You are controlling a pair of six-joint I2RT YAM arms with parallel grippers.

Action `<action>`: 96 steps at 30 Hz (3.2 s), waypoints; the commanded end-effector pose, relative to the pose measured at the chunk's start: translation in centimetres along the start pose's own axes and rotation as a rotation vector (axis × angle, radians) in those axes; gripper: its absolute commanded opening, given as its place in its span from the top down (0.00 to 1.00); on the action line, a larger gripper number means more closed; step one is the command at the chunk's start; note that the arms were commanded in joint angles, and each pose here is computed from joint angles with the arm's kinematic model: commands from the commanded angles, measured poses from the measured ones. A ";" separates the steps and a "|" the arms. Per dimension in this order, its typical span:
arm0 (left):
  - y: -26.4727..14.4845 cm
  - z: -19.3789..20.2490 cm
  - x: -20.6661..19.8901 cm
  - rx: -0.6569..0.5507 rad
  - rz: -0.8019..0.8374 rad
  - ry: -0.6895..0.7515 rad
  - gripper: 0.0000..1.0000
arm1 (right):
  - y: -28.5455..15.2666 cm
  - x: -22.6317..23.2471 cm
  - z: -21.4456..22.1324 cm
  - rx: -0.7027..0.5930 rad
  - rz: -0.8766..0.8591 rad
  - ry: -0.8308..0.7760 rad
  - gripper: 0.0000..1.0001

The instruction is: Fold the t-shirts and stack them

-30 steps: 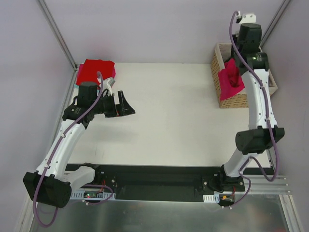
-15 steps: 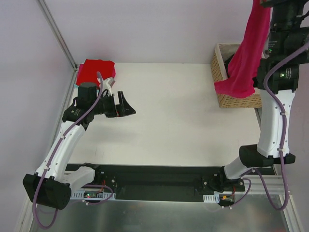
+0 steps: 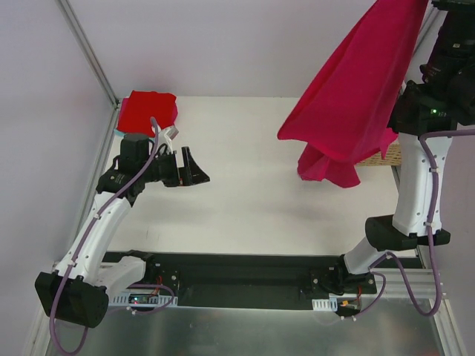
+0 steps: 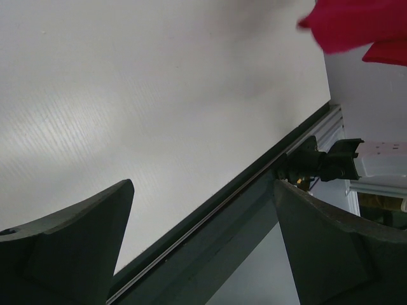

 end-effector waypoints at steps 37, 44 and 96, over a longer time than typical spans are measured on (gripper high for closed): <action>-0.5 0.3 -0.2 -0.044 0.015 0.028 0.08 | -23.3 -3.8 15.4 1.327 0.517 -0.370 0.99; 0.2 -0.6 0.3 -0.026 0.005 0.024 0.08 | -31.8 -6.6 16.3 1.726 0.669 -0.574 1.00; -8.5 -1.7 -3.5 -0.355 -0.261 0.180 0.04 | -54.5 1.9 38.2 2.175 0.788 0.445 0.24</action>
Point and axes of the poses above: each gripper's point midway between its finger pads, its own y axis out along the fingers, its own x axis along the line the jaws close on, z = x × y, the point moved 7 cm from there along -y, back along the fingers, and after that the axes turned 9 degrees about y, right-handed, at the moved point
